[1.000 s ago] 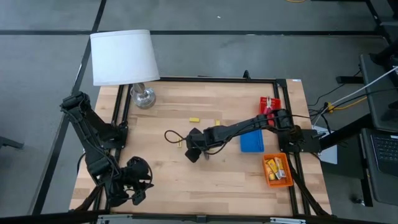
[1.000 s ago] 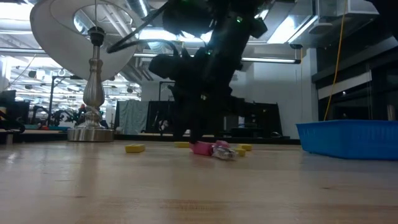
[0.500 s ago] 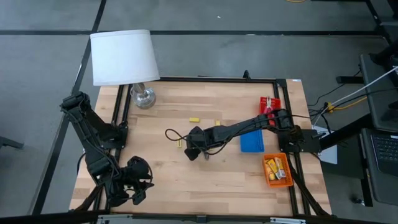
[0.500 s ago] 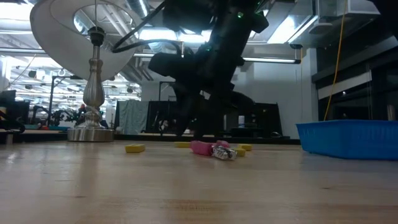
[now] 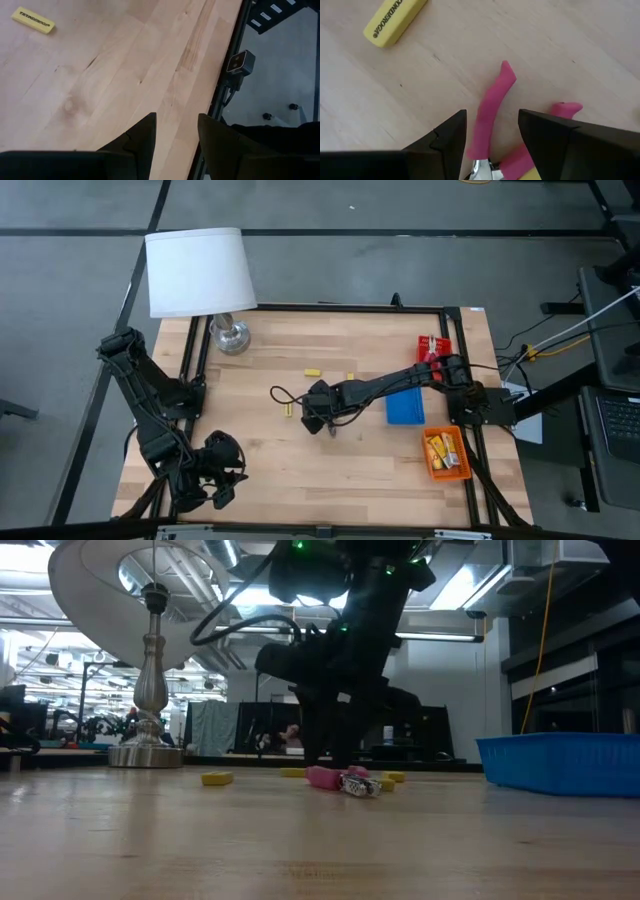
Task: Pick & Place School Supplies
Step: Put the pink hole puncher into the red bin
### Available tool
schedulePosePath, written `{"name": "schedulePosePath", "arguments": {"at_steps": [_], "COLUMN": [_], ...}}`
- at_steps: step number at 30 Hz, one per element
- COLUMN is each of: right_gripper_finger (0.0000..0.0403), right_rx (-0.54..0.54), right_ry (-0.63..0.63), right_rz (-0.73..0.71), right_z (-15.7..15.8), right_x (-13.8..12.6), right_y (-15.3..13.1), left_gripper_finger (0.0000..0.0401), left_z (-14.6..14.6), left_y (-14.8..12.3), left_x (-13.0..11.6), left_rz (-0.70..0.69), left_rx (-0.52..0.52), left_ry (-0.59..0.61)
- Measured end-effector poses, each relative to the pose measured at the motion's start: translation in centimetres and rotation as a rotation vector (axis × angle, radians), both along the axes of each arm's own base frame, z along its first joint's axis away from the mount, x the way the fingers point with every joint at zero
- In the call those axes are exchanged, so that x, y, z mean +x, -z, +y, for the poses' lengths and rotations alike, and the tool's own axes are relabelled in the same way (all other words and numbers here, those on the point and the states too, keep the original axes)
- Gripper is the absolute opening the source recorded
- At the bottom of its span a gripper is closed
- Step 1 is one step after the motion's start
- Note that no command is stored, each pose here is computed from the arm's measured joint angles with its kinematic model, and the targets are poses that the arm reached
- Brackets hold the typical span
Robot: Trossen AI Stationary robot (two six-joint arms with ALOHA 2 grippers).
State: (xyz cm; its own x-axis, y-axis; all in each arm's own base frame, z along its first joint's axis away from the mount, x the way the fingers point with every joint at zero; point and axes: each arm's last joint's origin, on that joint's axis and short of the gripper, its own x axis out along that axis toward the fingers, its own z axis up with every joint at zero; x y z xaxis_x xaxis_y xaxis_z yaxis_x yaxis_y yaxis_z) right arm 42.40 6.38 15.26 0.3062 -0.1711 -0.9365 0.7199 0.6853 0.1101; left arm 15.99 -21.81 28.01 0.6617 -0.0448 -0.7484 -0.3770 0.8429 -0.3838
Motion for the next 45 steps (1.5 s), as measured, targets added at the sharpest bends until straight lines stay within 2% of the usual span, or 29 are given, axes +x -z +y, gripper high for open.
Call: {"name": "schedulePosePath", "arguments": {"at_steps": [8,13,16,21,24,26,29,33,36,39,43,45], "right_gripper_finger": [0.0184,0.0174,0.0139,0.0043,0.0043,0.0043,0.0043,0.0043,0.0043,0.0043,0.0043,0.0043], "right_rx": [0.044,0.061,0.060,0.081,0.113,0.128,0.110,-0.036,-0.190,-0.310,-0.319,-0.301], "right_ry": [-0.001,-0.001,0.002,-0.002,-0.018,-0.021,-0.047,-0.061,-0.066,-0.104,-0.274,-0.363], "right_rz": [0.034,0.036,0.042,0.024,-0.053,-0.087,-0.193,-0.256,-0.148,0.116,0.467,0.550], "right_z": [0.6,0.6,0.6,0.6,0.8,0.7,0.6,-1.4,-4.6,-8.3,-12.4,-14.0], "right_x": [0.2,0.2,0.2,0.3,1.1,1.6,3.0,3.9,3.0,0.6,-2.7,-4.1], "right_y": [1.7,1.7,1.7,1.7,1.3,0.1,-3.3,-8.8,-12.1,-13.4,-13.6,-13.8], "left_gripper_finger": [0.0141,0.0141,0.0141,0.0141,0.0141,0.0141,0.0141,0.0141,0.0141,0.0141,0.0141,0.0141], "left_z": [0.0,0.0,0.0,0.0,0.1,0.1,0.2,0.3,0.4,0.4,0.5,0.5], "left_y": [0.0,0.0,0.0,0.0,0.0,-0.1,-0.1,-0.2,-0.3,-0.3,-0.4,-0.4], "left_x": [0.0,0.0,0.0,0.0,0.1,0.1,0.1,0.2,0.2,0.3,0.3,0.4], "left_rz": [0.000,-0.001,-0.001,-0.007,-0.027,-0.042,-0.071,-0.108,-0.126,-0.146,-0.174,-0.191], "left_rx": [0.001,0.001,0.001,0.006,0.019,0.031,0.052,0.075,0.076,0.083,0.100,0.113], "left_ry": [0.001,0.001,0.001,-0.003,-0.016,-0.026,-0.045,-0.070,-0.090,-0.105,-0.123,-0.132]}}
